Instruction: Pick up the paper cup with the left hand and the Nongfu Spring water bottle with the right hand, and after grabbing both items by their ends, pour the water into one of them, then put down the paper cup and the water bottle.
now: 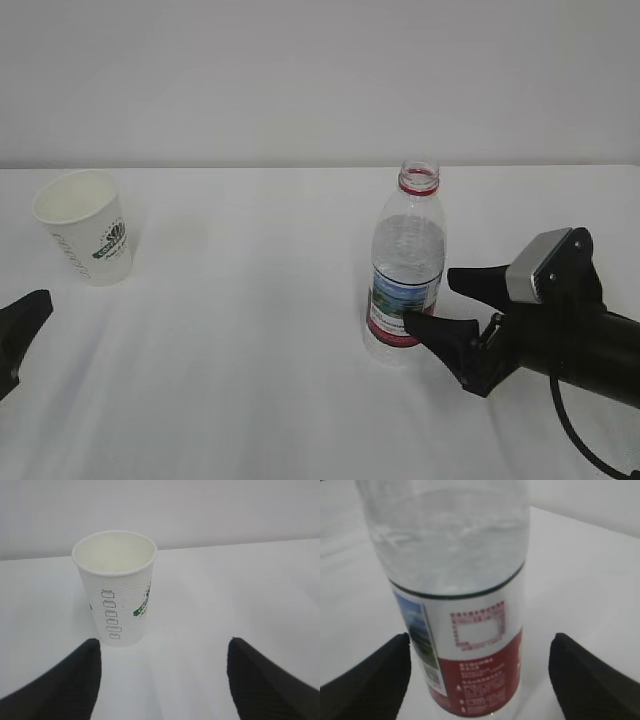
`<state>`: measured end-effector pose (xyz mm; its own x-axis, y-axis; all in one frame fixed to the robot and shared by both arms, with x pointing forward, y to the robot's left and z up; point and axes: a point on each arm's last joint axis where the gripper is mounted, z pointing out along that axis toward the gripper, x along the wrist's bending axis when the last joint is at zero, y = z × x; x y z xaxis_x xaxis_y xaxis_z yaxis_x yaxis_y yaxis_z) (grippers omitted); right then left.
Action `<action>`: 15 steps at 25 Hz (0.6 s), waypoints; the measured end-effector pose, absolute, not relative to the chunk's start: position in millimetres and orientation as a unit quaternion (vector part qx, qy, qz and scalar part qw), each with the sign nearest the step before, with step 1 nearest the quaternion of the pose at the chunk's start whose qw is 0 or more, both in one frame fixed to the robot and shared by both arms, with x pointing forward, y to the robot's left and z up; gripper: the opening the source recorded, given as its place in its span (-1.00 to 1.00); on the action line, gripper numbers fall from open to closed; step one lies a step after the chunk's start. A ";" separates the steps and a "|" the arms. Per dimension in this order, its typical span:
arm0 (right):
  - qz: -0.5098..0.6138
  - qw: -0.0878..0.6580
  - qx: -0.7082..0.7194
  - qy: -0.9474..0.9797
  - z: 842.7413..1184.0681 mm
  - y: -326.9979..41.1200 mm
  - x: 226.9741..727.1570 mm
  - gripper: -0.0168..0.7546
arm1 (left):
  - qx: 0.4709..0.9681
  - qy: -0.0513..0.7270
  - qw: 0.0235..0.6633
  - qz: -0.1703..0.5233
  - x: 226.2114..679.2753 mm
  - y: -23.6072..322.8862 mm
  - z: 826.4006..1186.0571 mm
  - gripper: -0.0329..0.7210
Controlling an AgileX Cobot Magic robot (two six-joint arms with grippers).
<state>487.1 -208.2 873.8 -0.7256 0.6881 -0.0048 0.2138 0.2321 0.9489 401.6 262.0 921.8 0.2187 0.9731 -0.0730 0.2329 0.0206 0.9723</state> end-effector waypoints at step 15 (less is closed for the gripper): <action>0.559 0.207 0.275 0.754 869.5 -188.8 511.9 0.74 | 0.594 0.508 0.503 0.368 401.7 262.5 921.8 0.62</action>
